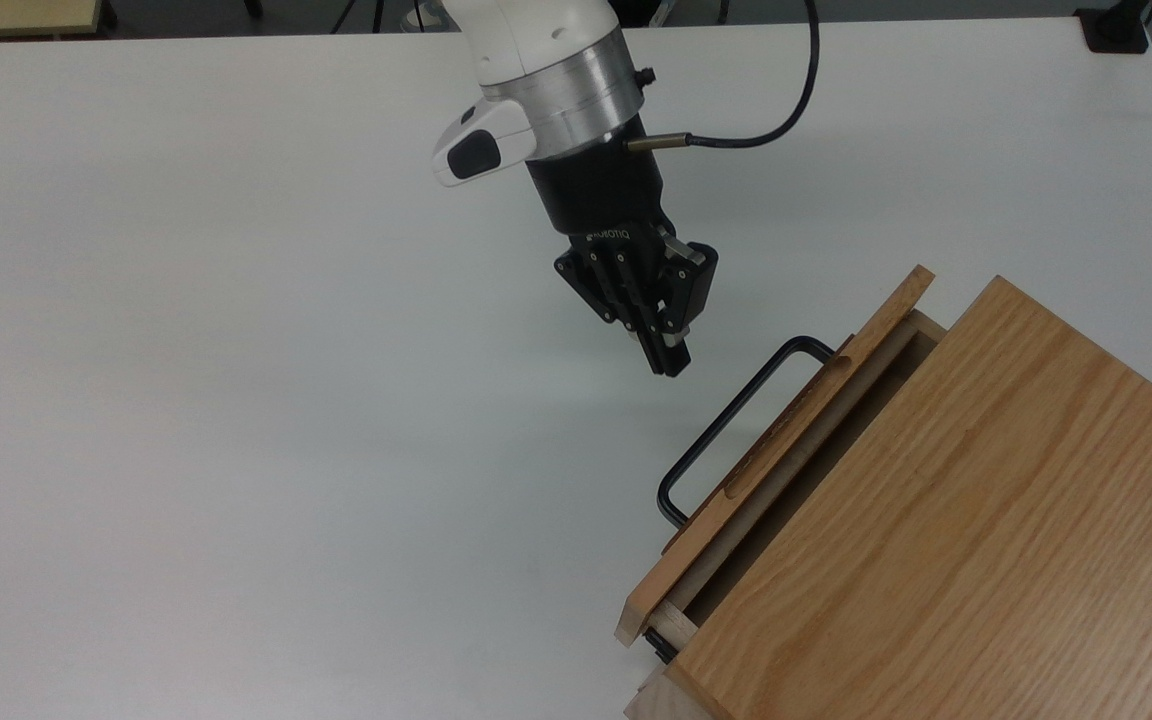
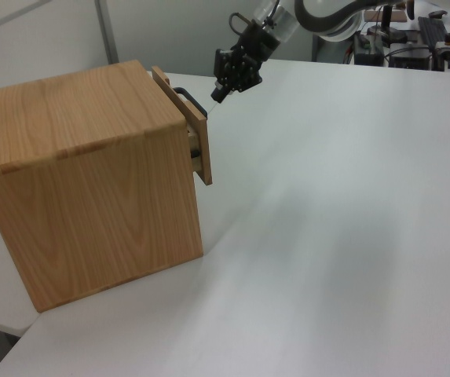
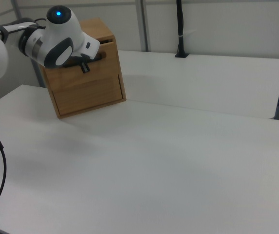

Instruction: Open the drawer by sliding it

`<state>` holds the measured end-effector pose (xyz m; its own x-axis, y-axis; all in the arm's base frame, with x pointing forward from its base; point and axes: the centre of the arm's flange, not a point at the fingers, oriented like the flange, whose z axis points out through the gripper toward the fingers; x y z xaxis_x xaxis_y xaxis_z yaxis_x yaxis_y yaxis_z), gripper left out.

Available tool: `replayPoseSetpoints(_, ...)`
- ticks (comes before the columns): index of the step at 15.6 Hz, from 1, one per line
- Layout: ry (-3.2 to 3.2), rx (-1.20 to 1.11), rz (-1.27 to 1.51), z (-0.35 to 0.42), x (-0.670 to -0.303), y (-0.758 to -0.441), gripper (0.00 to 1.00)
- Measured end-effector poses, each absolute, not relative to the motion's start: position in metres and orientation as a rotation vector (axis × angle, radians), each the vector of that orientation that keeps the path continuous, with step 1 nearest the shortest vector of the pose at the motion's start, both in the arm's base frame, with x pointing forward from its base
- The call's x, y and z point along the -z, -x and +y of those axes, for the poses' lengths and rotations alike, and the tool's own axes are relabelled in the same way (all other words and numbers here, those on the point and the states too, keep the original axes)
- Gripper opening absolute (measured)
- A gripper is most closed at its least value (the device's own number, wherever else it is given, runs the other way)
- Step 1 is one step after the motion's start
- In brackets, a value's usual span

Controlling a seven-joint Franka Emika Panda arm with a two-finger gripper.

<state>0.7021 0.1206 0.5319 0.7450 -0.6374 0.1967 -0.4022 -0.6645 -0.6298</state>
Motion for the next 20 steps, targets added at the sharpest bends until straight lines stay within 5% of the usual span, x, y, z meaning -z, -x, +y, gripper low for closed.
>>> replayPoseSetpoints(3,2.373,0.532,0.778,0.121,-0.535,-0.699,0.16)
replayPoseSetpoints(11,2.321,0.477,0.790,0.135,-0.528,-0.701,0.96)
replayPoseSetpoints(12,2.325,0.469,0.788,0.138,-0.522,-0.703,0.99)
replayPoseSetpoints(16,2.314,0.503,0.795,0.146,-0.504,-0.719,0.89)
replayPoseSetpoints(20,2.288,0.547,0.785,0.150,-0.511,-0.729,0.46)
